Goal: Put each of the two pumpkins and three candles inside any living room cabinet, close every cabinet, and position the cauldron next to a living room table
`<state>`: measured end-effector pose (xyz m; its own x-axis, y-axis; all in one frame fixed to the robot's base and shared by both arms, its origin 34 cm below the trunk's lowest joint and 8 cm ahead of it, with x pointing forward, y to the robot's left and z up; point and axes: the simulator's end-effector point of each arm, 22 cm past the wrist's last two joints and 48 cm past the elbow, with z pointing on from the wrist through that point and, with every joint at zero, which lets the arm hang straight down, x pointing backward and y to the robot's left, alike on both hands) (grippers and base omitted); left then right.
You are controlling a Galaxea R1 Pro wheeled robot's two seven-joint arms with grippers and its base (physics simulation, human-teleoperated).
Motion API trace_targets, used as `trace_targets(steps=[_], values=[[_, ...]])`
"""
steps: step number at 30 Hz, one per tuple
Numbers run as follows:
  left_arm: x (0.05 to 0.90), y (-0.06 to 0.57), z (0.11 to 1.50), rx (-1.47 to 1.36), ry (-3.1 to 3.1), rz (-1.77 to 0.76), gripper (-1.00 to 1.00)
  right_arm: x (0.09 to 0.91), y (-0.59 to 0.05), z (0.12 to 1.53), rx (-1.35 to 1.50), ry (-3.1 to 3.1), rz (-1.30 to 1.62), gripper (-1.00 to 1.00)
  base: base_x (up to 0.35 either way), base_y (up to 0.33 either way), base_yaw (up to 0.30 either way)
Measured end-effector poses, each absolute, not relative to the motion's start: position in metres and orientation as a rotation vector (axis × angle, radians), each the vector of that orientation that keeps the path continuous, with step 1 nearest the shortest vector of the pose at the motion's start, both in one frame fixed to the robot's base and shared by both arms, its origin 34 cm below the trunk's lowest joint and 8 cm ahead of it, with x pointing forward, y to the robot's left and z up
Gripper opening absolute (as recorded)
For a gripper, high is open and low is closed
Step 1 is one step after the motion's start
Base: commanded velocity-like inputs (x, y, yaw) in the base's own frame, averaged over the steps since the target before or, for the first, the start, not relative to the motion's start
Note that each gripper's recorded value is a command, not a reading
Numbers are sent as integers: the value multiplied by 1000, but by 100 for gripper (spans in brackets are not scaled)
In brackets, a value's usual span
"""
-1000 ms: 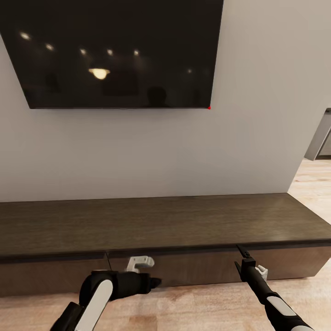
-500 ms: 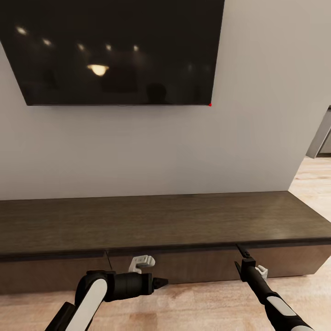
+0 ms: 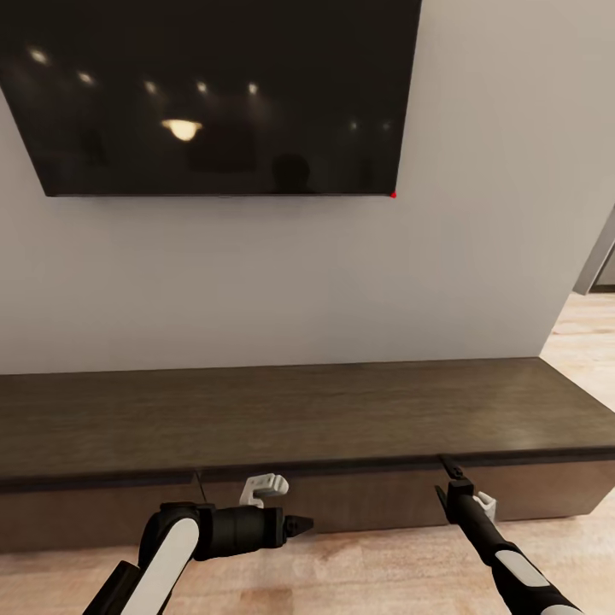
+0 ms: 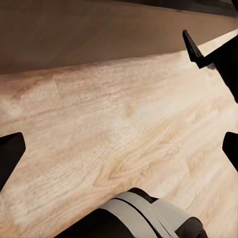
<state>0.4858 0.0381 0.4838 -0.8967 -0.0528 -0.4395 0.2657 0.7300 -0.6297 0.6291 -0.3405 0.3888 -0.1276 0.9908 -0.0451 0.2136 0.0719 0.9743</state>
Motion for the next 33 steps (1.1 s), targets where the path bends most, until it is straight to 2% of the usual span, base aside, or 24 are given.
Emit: trace_targets(steps=[33], values=[[486, 38, 484, 163, 2499, -1004, 100, 624, -339, 399, 1158, 1572, 1224, 100, 3, 1, 0]])
